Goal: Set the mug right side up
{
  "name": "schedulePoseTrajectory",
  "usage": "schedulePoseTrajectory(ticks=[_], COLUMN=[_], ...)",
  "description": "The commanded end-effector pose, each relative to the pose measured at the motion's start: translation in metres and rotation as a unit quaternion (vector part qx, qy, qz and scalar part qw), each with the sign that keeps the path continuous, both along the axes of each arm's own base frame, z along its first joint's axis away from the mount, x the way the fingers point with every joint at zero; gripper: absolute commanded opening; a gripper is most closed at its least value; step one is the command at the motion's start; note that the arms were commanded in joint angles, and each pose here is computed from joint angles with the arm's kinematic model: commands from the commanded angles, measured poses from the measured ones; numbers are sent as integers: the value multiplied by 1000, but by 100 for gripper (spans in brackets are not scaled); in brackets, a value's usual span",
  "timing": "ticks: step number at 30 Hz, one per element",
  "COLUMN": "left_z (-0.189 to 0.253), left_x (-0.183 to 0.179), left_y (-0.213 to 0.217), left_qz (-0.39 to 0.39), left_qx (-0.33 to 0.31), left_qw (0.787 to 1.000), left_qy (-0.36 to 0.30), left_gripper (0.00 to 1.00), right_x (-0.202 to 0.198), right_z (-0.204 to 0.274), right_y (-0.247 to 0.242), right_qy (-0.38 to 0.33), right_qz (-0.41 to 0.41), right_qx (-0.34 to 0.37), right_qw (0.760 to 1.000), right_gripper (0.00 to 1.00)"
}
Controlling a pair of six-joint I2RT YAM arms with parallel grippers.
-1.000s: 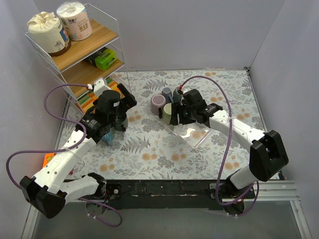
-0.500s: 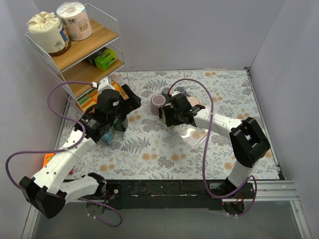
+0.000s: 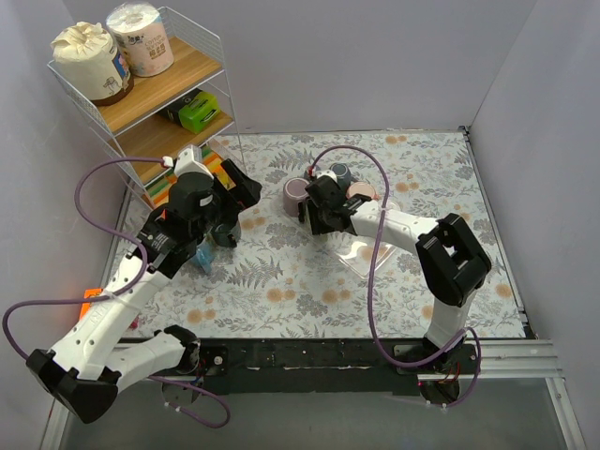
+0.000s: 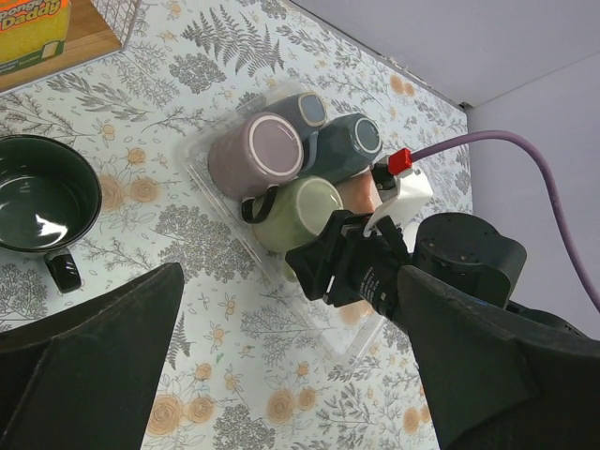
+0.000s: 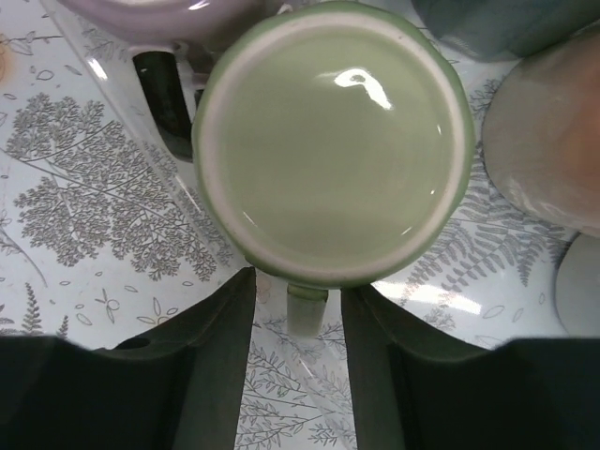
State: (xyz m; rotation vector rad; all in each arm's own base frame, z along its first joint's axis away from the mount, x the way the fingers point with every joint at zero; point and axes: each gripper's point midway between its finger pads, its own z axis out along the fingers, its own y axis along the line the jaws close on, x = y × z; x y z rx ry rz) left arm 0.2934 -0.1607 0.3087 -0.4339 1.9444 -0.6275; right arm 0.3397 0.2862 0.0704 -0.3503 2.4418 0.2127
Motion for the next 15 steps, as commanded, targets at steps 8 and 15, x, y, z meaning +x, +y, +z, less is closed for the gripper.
schedulePoseTrajectory(ticks=[8,15], left_z=[1,3], left_x=[-9,-11], left_y=[11,-4], left_qz=[9,-28], left_qx=[12,-7], left_qw=[1000,1000], left_qy=[-7,-10], left_gripper=[98,98], right_x=[24,16], right_z=[6,17], right_y=[-4,-13], right_qy=[-23,-17], right_qz=[-66,-70], right_qx=[-29,-35], right_qw=[997,997], right_gripper=[8,1])
